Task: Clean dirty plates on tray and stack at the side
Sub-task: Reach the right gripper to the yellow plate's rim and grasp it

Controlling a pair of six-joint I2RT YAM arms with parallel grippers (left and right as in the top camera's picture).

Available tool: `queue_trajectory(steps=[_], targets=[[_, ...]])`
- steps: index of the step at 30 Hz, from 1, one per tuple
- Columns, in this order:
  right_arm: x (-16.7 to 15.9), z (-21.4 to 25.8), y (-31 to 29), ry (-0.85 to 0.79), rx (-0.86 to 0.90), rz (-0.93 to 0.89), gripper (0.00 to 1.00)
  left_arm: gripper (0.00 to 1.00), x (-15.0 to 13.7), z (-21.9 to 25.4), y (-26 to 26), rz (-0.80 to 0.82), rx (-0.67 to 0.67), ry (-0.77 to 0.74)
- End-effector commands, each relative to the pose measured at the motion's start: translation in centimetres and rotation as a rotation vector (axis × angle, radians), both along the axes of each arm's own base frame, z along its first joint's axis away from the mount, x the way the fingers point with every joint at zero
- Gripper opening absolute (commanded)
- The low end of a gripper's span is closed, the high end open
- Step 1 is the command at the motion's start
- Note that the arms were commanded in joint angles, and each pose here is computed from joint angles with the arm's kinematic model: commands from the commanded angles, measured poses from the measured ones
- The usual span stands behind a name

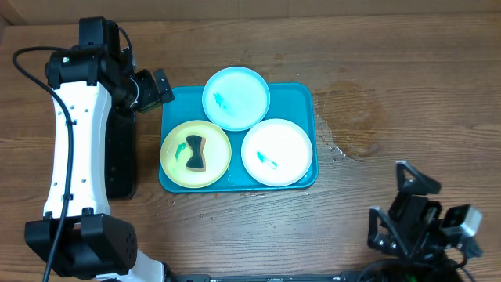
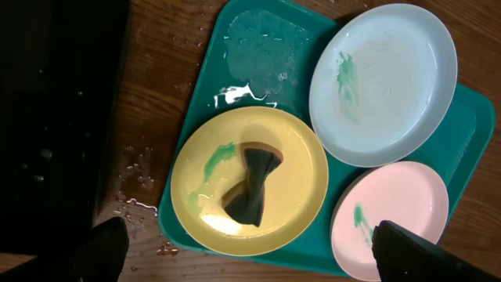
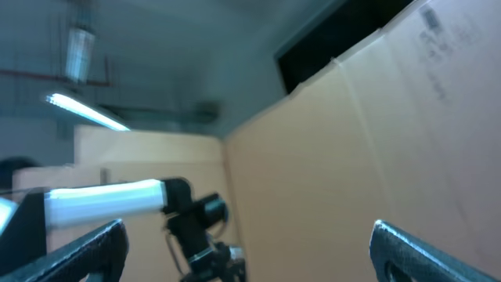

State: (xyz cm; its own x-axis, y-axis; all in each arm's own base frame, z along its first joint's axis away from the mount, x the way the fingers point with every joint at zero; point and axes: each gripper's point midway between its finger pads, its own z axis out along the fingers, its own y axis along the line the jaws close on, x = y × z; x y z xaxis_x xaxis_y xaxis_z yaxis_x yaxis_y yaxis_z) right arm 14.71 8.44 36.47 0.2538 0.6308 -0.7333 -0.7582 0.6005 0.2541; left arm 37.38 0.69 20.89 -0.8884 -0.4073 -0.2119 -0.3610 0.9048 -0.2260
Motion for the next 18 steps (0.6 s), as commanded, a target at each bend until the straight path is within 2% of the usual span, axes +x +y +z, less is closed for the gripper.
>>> queue_trajectory(steps=[1, 5, 7, 9, 11, 13, 14, 16, 18], targets=[[0.1, 4.8, -0.7, 0.078, -0.079, -0.133, 1.0, 1.0, 0.2, 0.1, 0.0, 0.011, 0.0, -0.004], [4.1, 3.9, -0.7, 0.536, -0.355, -0.213, 1.0, 1.0, 0.2, 0.1, 0.0, 0.011, 0.0, -0.003], [5.4, 4.2, -0.7, 0.684, -0.391, -0.186, 1.0, 1.0, 0.2, 0.1, 0.0, 0.012, -0.001, -0.003], [6.6, 4.8, 0.6, 0.822, -0.393, -0.068, 1.0, 1.0, 0.3, 0.2, 0.0, 0.012, -0.001, -0.005], [7.9, 6.0, 2.4, 0.889, -0.388, 0.089, 1.0, 1.0, 0.2, 0.1, 0.0, 0.011, -0.002, -0.003], [8.9, 7.0, 4.4, 0.872, -0.397, 0.25, 1.0, 1.0, 0.0, 0.1, 0.0, 0.011, -0.001, 0.004], [10.0, 6.7, 6.2, 0.886, -0.419, 0.359, 0.86, 1.0, -0.2, 0.0, 0.0, 0.011, -0.002, 0.015], [11.4, 4.5, 7.9, 0.966, -0.452, 0.382, 0.84, 1.0, -0.4, 0.0, 0.0, 0.011, -0.002, 0.021], [13.2, -0.2, 10.2, 1.121, -0.535, 0.323, 0.84, 1.0, -0.4, 0.0, -0.1, 0.012, -0.003, 0.022]])
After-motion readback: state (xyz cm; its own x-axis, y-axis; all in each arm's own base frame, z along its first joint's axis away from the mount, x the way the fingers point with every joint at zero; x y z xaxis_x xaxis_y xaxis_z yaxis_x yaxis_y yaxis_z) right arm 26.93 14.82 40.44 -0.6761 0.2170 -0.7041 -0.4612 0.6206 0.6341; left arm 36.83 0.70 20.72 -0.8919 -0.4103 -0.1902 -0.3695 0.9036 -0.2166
